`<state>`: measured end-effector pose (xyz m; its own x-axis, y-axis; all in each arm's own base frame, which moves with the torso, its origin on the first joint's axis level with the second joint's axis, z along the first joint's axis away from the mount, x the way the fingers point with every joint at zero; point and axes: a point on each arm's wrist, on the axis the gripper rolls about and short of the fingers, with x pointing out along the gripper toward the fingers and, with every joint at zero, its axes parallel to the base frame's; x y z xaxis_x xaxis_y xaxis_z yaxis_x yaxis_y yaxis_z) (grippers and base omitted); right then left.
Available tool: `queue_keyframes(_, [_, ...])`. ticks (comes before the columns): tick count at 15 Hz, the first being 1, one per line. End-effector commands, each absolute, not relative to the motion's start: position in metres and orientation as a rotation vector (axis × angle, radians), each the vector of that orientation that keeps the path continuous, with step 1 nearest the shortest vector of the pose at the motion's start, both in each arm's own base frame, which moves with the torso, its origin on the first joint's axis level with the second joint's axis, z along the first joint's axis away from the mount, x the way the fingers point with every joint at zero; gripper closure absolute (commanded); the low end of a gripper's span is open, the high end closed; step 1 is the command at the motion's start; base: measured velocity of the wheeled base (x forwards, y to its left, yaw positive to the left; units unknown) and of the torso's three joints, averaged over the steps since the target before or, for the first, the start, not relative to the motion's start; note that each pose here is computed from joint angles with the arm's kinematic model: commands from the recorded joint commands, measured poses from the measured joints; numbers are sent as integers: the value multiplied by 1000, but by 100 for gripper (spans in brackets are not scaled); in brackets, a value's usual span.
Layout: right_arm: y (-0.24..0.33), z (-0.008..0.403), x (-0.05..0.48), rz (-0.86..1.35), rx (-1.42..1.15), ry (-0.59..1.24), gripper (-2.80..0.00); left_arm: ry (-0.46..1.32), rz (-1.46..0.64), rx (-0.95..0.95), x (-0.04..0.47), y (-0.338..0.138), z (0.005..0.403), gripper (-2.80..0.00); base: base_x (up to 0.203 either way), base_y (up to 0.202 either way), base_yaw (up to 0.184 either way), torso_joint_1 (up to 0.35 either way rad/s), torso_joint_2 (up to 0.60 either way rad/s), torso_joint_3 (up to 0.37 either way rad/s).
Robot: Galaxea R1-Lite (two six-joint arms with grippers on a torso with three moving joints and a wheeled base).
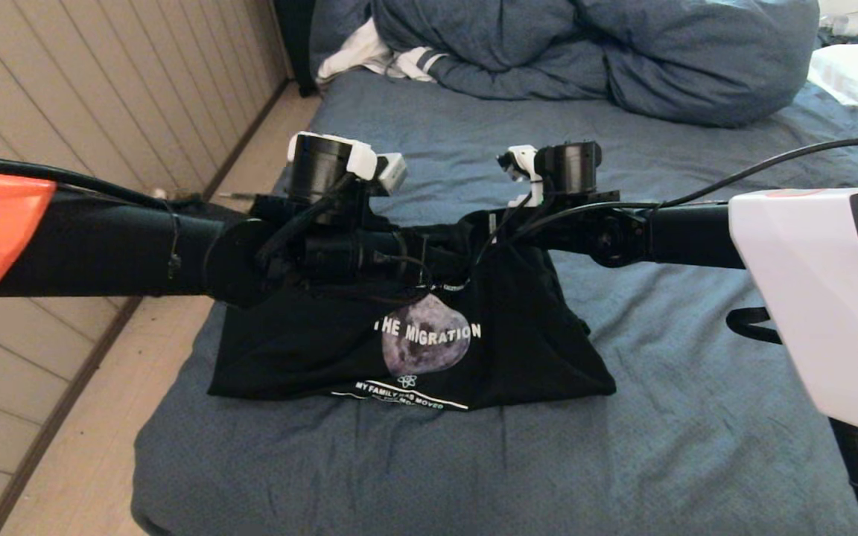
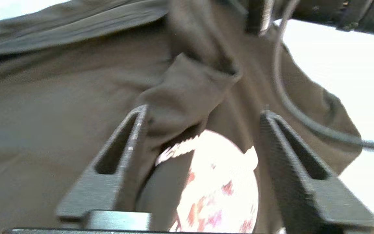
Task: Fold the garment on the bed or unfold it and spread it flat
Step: Fold the black T-shirt
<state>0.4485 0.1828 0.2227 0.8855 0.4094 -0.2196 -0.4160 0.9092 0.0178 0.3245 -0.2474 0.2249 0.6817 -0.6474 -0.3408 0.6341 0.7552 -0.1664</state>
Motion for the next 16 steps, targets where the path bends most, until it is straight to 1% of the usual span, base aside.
queue_keyframes(1, [183, 224, 448, 432, -30, 219, 0, 432, -720, -22, 337, -261, 198, -280, 0, 0, 0, 0, 0, 0])
queue_keyframes(3, [186, 221, 448, 436, -30, 225, 0, 429, -703, -26, 355, -267, 187, -280, 0, 0, 0, 0, 0, 0])
queue_keyframes(4, [185, 221, 448, 434, -30, 226, 0, 417, -685, -31, 363, -264, 187, -280, 0, 0, 0, 0, 0, 0])
queue_keyframes(6, [185, 220, 449, 433, -31, 227, 0, 414, -671, -32, 364, -263, 187, -280, 0, 0, 0, 0, 0, 0])
queue_keyframes(7, [185, 221, 449, 434, -30, 226, 0, 411, -659, -31, 365, -263, 187, 0, 0, 0, 0, 0, 0, 0])
queue_keyframes(13, [185, 220, 449, 434, -28, 228, 0, 395, -615, -34, 367, -256, 192, 0, 0, 0, 0, 0, 0, 0])
queue_keyframes(16, [185, 220, 449, 432, -28, 228, 0, 347, -539, -53, 378, -231, 209, 0, 0, 0, 0, 0, 0, 0])
